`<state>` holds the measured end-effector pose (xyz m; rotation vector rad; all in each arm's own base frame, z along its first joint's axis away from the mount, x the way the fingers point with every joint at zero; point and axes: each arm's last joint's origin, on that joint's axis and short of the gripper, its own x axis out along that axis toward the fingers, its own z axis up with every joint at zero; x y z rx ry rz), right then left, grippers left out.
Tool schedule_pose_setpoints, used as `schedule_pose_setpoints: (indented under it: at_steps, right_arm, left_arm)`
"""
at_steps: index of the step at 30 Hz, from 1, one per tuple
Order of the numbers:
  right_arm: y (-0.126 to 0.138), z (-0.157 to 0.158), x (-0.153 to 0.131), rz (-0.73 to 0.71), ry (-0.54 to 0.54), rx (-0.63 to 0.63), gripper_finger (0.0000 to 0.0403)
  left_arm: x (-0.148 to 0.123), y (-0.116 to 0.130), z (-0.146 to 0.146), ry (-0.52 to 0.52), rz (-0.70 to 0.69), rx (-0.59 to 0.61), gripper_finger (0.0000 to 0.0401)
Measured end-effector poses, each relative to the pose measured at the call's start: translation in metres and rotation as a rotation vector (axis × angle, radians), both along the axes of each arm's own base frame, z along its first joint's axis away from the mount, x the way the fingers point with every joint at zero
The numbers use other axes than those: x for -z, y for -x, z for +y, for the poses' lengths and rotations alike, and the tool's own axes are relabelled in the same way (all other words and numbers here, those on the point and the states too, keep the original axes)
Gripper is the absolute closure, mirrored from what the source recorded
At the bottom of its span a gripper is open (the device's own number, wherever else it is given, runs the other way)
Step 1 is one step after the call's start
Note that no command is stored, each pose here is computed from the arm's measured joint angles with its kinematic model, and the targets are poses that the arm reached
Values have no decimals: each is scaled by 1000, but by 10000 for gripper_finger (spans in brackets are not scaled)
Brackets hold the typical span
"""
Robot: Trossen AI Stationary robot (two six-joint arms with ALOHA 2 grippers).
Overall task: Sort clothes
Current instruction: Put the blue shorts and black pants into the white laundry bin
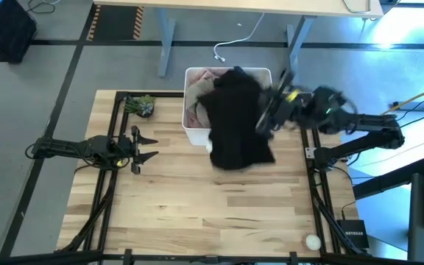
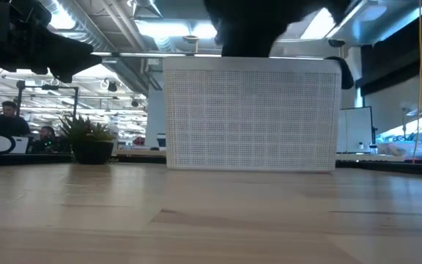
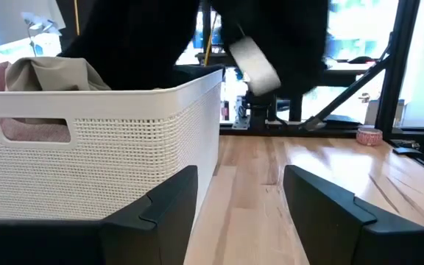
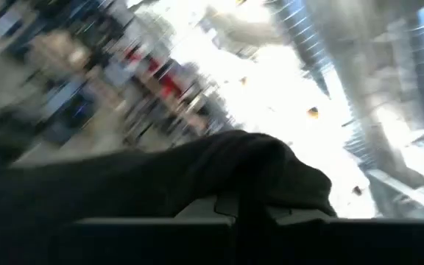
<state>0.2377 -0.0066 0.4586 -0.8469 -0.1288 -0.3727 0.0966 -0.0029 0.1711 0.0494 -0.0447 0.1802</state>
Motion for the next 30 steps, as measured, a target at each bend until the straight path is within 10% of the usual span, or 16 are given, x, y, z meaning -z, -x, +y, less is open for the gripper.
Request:
schedule_pose_setpoints:
  at_steps: [8, 17, 24, 30]
  right_arm:
    - [14, -58, -48, -154, -61, 140, 397]
    - [-13, -111, -6, 34, -334, 274, 385]
    - [-23, -119, 29, 271, -482, 357, 305]
    - [3, -103, 4, 325, -489, 417, 219]
  left_arm:
    - [0, 0, 0, 0, 0, 0, 203]
    - [0, 0, 0, 0, 0, 0, 203]
    - [0, 0, 0, 0, 0, 0, 203]
    - [0, 0, 0, 0, 0, 0, 203]
